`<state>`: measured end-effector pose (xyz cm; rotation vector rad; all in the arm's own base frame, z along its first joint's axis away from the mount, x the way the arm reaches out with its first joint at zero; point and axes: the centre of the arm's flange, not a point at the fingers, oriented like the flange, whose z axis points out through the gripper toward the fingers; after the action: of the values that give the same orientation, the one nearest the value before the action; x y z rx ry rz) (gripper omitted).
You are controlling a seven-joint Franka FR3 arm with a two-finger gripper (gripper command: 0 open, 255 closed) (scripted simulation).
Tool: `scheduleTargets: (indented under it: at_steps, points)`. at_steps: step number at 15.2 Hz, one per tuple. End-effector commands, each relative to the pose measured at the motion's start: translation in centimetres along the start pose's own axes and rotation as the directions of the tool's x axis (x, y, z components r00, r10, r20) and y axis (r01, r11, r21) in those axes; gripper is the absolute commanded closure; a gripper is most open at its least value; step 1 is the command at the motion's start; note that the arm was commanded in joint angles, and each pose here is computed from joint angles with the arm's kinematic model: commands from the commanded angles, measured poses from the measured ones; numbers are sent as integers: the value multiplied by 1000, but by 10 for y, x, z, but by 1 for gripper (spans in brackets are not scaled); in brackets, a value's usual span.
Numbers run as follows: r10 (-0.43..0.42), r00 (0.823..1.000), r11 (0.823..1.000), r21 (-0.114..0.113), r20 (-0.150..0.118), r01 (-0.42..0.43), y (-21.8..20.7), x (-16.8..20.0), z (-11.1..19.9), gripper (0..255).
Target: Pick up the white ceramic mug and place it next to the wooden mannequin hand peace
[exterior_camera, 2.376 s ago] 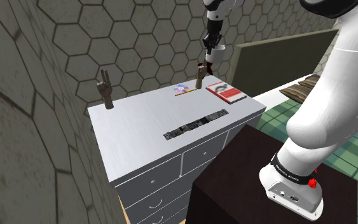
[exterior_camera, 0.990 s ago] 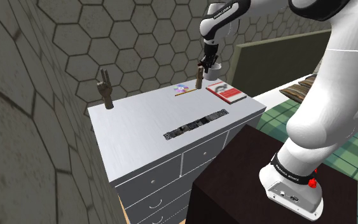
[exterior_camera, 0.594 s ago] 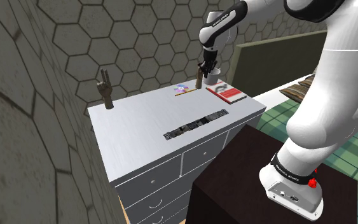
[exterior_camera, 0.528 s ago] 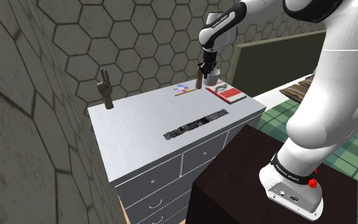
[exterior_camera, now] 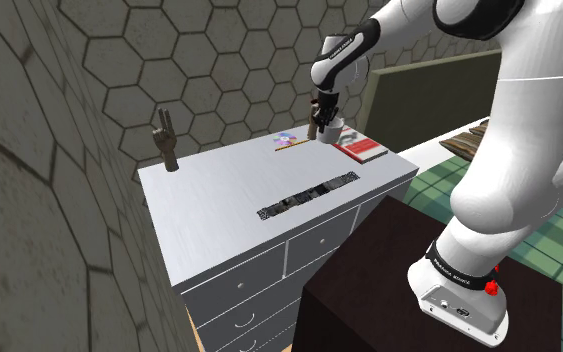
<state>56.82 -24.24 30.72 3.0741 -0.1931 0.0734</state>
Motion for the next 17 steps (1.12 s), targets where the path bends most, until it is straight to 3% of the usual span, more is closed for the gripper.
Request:
scheduleTargets:
  at_steps: [1, 7, 15, 16, 17]
  points:
    - [0, 1000, 1000, 0, -1, 0, -1, -1, 11, 255]
    - [0, 1000, 1000, 0, -1, 0, -3, -3, 45, 255]
    - [0, 1000, 1000, 0, -1, 0, -3, -3, 45, 255]
    - [0, 1000, 1000, 0, -1, 0, -2, -3, 45, 0]
    - [0, 1000, 1000, 0, -1, 0, -1, -3, 45, 0]
